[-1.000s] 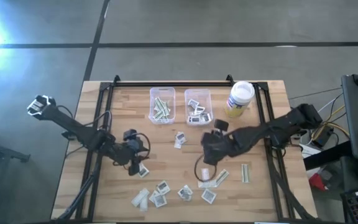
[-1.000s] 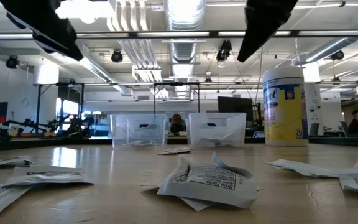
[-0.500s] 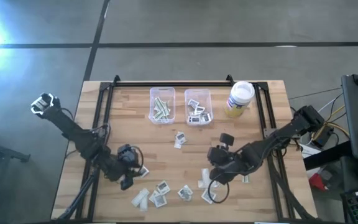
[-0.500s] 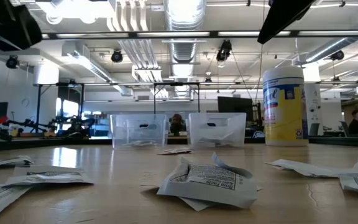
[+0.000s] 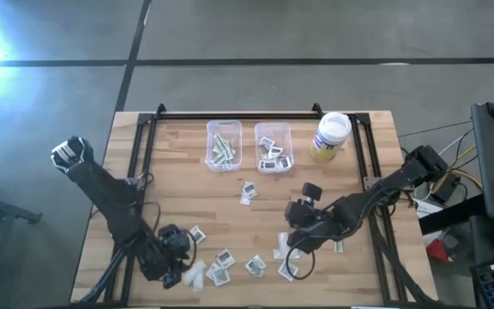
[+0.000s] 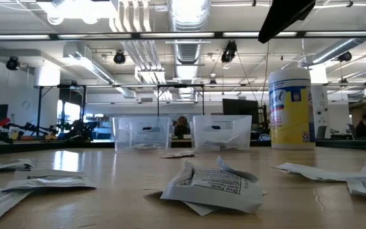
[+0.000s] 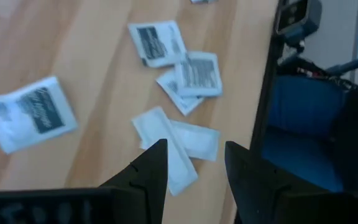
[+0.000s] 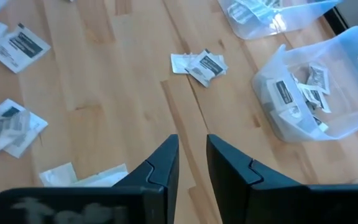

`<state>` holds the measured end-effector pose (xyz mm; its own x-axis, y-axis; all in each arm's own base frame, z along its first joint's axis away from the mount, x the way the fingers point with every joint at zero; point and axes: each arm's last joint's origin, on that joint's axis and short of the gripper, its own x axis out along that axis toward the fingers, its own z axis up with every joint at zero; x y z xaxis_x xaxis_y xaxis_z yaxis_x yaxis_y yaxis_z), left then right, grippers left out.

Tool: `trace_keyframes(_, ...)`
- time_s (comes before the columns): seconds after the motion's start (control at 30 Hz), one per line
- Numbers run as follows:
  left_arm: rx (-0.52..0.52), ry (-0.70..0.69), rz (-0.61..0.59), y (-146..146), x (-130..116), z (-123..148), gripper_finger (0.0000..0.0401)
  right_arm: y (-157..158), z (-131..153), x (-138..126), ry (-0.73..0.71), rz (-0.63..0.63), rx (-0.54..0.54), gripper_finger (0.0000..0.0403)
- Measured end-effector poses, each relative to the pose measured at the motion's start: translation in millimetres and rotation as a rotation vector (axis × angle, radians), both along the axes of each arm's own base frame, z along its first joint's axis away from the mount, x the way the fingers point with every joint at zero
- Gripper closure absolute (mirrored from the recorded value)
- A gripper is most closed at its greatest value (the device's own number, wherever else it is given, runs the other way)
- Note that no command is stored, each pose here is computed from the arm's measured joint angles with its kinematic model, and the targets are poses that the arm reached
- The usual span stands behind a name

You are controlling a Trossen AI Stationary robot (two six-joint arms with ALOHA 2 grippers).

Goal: Pick & Place First Aid Supplies
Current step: Put the green bandage pack into the left transparent bin

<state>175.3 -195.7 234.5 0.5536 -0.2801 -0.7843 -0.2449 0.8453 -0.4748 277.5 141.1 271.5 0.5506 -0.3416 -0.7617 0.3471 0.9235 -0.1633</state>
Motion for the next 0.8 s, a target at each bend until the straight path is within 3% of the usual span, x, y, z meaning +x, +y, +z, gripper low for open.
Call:
trace_keyframes(0.37,-0.020,0.031,-0.053,-36,11,20,0.0250,2,1,2,-0.026,0.000,0.017,0.0336)
trace_keyframes(0.53,0.070,0.095,-0.073,-46,13,26,0.0250,2,1,2,-0.029,-0.002,0.020,0.0329)
trace_keyframes(0.8,0.226,0.146,-0.142,-67,22,-3,0.0250,2,1,3,-0.042,0.001,0.027,0.0325)
